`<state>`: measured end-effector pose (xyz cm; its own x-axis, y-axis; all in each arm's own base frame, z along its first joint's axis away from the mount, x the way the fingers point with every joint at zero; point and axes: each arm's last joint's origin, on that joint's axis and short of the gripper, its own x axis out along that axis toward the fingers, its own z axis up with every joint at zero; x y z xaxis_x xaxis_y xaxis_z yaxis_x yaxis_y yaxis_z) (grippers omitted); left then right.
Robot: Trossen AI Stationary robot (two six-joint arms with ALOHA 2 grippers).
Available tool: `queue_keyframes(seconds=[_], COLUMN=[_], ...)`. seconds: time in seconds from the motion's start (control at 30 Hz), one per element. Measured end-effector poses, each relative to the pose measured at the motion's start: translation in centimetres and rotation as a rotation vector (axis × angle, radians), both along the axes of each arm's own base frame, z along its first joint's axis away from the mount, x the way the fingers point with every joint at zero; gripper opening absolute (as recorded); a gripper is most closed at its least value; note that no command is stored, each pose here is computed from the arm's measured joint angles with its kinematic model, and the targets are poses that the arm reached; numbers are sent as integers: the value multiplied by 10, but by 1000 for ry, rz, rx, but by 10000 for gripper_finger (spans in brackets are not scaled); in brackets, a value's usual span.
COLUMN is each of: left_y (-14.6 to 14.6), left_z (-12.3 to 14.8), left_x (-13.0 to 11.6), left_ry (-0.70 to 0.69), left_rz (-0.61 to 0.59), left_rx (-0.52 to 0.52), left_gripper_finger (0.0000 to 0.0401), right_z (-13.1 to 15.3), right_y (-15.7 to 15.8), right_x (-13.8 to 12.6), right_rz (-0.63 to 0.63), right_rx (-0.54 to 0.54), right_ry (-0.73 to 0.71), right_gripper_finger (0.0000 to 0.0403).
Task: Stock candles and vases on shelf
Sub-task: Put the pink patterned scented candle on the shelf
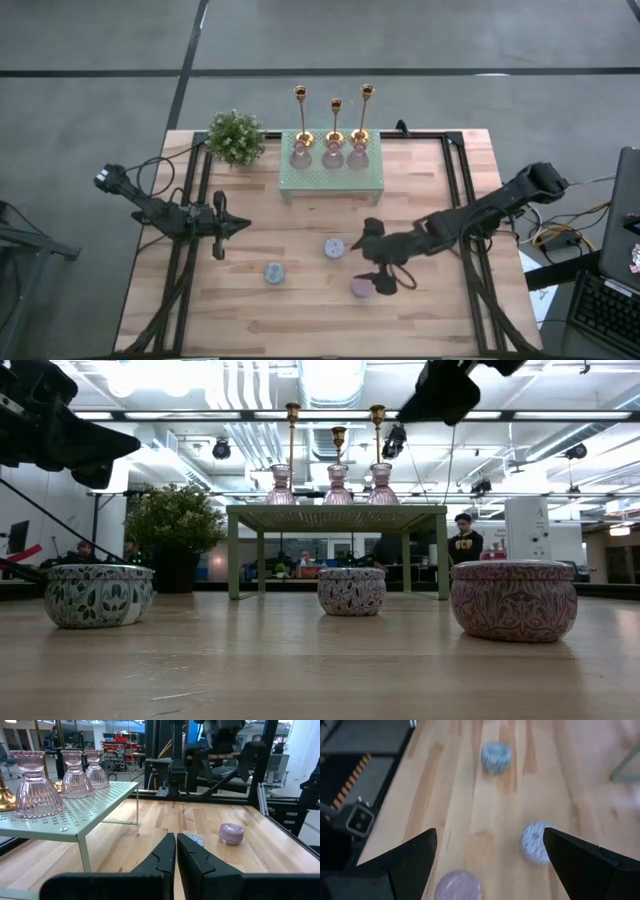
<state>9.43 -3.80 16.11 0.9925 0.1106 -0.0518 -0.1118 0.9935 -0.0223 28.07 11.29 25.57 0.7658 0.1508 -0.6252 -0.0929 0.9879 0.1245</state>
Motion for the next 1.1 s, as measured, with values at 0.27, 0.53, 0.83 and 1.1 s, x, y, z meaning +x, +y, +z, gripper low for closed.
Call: queue_keyframes(seconds=[0.27,0.53,0.83,1.1], left_y=[0,0,0,0], left_z=[0,0,0,0], left_x=[0,0,0,0], left_ry=[0,0,0,0], left_rz=[0,0,0,0], left_rx=[0,0,0,0], left_gripper_finger=[21,21,21,21], right_z=[-14,-29,-54,-66], right_y=[19,45,56,59], right_x=[5,16,22,21], right_rz=[-13,7,-12,-29], right_rx=[4,-2,-29,-49], right_ry=[160,234,354,393], right_gripper_finger=[359,359,359,359])
